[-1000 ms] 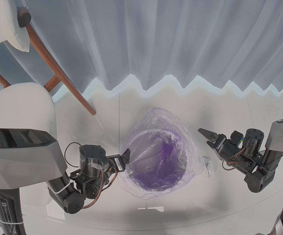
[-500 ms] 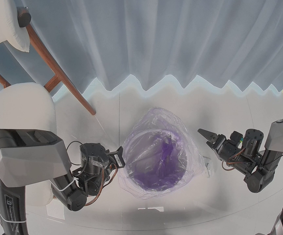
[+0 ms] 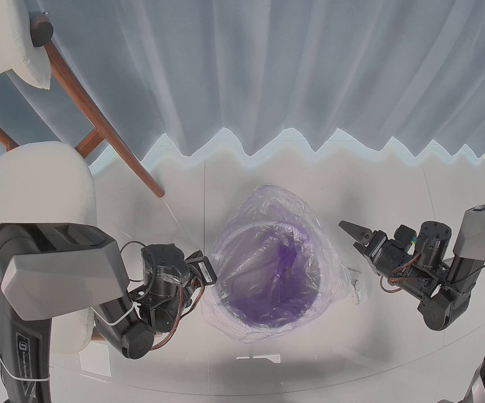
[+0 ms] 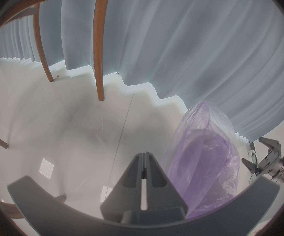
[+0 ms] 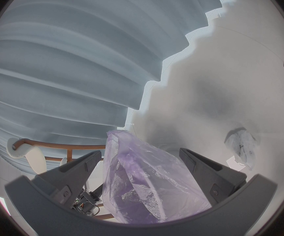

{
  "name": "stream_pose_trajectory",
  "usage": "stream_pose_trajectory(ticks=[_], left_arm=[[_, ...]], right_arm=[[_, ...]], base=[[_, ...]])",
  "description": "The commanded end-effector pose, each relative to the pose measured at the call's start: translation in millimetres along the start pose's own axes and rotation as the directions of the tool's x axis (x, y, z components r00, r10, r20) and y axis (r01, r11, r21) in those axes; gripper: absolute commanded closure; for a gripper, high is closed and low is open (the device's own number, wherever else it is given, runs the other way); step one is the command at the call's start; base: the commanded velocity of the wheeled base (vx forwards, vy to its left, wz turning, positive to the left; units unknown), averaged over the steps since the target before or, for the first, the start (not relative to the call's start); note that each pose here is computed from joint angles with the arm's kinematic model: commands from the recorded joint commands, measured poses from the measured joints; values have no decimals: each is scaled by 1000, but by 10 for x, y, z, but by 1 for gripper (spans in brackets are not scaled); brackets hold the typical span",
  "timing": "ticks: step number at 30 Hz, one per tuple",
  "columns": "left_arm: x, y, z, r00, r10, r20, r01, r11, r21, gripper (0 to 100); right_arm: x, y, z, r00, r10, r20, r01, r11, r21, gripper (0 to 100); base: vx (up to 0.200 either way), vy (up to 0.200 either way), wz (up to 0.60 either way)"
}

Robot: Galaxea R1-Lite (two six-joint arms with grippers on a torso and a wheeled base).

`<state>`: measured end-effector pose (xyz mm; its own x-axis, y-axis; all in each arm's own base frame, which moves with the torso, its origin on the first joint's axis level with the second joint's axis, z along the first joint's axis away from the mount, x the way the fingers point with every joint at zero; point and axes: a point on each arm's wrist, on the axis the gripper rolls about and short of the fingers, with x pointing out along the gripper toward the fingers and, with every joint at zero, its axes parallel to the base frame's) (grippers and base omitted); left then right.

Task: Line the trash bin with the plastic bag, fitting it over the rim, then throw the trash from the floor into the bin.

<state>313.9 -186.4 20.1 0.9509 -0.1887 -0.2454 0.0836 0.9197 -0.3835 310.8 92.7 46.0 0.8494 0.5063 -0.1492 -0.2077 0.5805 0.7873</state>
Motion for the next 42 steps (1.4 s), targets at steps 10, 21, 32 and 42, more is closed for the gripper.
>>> stream_pose_trajectory(ticks=[10,21,32,42], left_arm=[[-606,-95,224,985,-173,11,174,984,-30,0],[-222,46,-97,988,-144,-53,143,990,-16,0],[-149,53,-141,986,-156,-60,154,987,-44,100],[-86,166,-71,992,-125,-23,124,991,-55,100]], right_arm=[[3,15,-6,1000,13,5,-13,1000,-4,0],[8,4,-26,1000,9,-2,-9,1000,-4,0],[8,4,-26,1000,9,-2,-9,1000,-4,0],[-4,3,-51,1000,5,-11,-5,1000,-2,0]], base=[[0,0,0],[0,0,0],[0,0,0],[0,0,0]])
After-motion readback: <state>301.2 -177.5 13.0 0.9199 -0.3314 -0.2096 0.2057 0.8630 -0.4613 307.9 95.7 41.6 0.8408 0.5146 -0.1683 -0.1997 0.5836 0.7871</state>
